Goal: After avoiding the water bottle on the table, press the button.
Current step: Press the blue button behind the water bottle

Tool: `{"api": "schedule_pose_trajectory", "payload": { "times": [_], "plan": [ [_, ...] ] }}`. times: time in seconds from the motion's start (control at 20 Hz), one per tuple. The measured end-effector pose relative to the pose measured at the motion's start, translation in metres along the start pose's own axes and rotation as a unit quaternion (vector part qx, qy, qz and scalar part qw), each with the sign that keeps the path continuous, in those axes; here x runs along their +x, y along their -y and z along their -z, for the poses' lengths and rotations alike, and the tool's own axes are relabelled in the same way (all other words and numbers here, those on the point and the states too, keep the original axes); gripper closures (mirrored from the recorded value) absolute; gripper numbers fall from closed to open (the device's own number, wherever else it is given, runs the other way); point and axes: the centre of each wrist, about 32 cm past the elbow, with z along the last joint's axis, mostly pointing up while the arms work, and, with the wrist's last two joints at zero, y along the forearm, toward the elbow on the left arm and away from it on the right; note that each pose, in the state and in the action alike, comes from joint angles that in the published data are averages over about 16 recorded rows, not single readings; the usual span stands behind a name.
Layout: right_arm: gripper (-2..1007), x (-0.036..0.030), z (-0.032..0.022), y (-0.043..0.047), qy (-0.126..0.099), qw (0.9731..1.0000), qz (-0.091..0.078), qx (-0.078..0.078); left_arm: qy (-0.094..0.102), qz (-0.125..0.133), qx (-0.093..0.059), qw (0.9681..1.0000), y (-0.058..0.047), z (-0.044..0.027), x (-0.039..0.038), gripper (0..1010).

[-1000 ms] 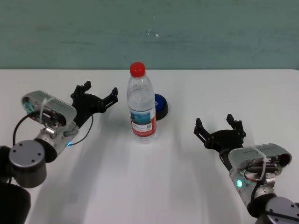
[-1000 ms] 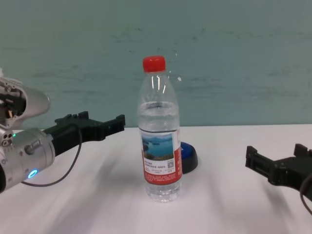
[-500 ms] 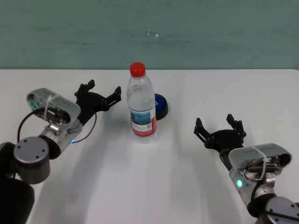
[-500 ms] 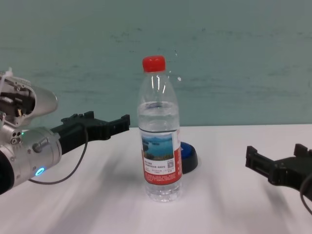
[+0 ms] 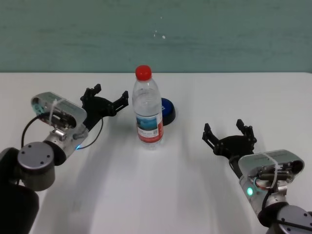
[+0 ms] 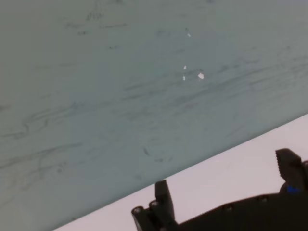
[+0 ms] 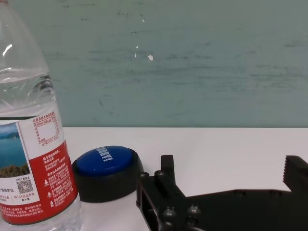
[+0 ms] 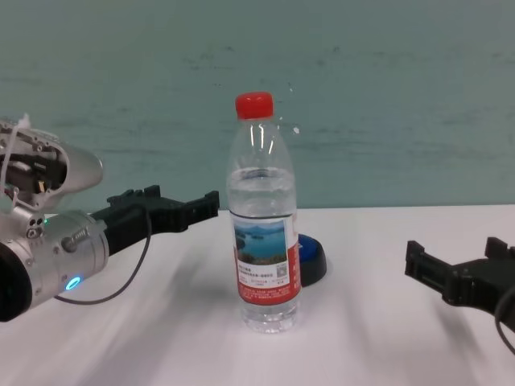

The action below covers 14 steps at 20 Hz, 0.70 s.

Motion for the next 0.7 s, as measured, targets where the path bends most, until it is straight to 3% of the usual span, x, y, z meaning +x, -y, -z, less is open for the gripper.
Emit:
{"api": "schedule_pose_trajectory", "payload": {
  "times": [0.7],
  "plan": [
    [1,0.0000,0.0000,0.0000,0.000,1.0000,0.000,0.000,-0.001,-0.002,0.002,1.0000,0.0010,0.0009,0.0005,0]
  ]
}}
